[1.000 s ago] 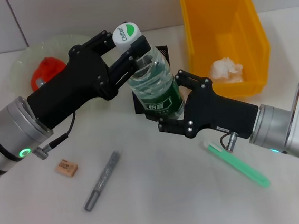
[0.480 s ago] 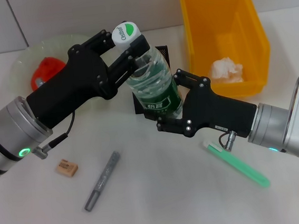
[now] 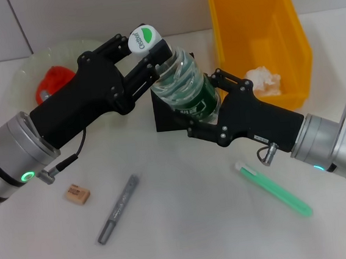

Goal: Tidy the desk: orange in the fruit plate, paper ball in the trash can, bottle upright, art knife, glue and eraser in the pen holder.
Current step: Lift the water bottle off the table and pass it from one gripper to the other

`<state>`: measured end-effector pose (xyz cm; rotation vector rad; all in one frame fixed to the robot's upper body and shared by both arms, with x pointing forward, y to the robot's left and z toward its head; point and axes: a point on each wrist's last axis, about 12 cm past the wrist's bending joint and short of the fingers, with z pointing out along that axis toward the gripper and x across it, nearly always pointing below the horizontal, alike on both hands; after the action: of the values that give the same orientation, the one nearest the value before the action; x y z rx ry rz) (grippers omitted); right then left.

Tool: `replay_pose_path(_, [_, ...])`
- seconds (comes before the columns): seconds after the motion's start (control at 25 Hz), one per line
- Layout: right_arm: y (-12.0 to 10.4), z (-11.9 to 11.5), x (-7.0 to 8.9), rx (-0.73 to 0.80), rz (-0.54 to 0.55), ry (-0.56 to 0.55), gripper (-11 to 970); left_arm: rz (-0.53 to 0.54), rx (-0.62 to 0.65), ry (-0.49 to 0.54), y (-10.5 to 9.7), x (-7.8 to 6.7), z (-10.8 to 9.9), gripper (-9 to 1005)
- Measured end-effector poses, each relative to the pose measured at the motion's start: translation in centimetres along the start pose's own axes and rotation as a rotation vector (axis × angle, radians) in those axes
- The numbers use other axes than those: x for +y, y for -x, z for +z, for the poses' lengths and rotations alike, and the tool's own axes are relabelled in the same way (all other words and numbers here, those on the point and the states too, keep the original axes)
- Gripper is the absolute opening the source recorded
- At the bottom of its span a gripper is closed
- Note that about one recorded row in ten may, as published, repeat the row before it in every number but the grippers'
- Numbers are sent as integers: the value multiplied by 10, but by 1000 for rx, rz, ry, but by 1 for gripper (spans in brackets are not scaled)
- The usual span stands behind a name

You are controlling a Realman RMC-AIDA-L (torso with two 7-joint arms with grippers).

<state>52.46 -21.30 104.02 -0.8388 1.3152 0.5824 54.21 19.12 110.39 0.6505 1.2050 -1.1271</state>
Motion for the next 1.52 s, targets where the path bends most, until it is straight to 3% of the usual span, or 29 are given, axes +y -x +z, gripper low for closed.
replay_pose_path(0.32, [0, 4, 4, 16, -4, 58, 766, -1, -1, -2, 0, 0, 0, 435])
replay_pose_path(1.52, [-2, -9, 12, -8, 16, 58, 767, 23, -15, 23, 1, 1, -5, 442])
